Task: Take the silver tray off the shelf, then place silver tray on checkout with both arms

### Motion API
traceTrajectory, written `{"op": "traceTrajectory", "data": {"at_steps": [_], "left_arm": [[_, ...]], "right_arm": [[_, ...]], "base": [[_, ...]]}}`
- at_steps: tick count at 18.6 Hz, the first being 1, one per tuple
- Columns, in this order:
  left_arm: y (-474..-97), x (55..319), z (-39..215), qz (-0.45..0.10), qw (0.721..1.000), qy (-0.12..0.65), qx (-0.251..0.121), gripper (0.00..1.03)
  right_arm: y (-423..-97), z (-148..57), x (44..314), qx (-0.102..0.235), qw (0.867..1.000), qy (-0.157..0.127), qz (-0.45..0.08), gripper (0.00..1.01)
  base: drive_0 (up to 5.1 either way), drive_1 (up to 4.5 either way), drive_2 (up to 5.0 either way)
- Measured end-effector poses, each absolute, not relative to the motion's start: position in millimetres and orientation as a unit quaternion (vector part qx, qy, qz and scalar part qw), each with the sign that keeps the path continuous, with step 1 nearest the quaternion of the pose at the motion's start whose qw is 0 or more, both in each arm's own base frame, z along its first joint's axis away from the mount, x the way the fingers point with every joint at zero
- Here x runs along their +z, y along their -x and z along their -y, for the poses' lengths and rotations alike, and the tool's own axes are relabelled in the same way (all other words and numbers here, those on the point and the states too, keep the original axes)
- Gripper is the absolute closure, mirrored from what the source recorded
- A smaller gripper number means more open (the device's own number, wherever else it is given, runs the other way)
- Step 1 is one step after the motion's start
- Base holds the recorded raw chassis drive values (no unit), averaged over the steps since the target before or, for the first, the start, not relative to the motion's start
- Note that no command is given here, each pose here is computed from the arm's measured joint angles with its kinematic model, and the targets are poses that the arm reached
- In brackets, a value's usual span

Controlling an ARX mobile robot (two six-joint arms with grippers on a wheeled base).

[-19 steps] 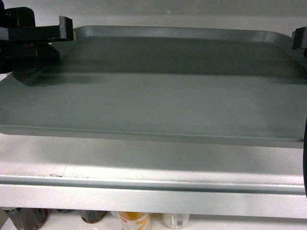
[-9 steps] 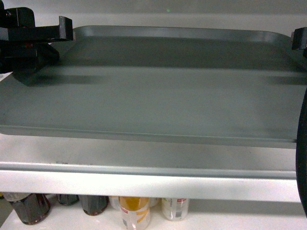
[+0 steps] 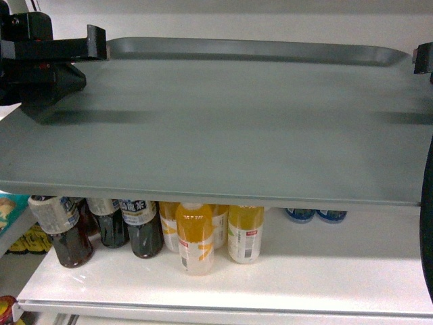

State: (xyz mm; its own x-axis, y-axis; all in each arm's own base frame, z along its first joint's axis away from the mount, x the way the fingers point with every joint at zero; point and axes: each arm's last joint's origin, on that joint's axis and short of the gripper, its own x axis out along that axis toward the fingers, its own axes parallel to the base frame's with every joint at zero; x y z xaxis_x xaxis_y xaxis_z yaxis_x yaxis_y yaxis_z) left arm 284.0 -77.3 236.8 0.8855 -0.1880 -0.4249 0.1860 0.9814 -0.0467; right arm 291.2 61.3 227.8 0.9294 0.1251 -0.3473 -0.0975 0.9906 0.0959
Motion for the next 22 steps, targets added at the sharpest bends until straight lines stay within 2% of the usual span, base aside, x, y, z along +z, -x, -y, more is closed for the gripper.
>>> {"op": "traceTrajectory", "data": {"at_steps": [22], "left_arm": [[-283.9, 236.8, 77.5, -0.219, 0.971, 0.000, -0.097, 1.00]], "right_arm": [[-291.2, -61.4, 227.9, 0.057, 0.981, -0.038, -0.179, 0.99]], "base": [[0.1, -4.18, 4.4]]}}
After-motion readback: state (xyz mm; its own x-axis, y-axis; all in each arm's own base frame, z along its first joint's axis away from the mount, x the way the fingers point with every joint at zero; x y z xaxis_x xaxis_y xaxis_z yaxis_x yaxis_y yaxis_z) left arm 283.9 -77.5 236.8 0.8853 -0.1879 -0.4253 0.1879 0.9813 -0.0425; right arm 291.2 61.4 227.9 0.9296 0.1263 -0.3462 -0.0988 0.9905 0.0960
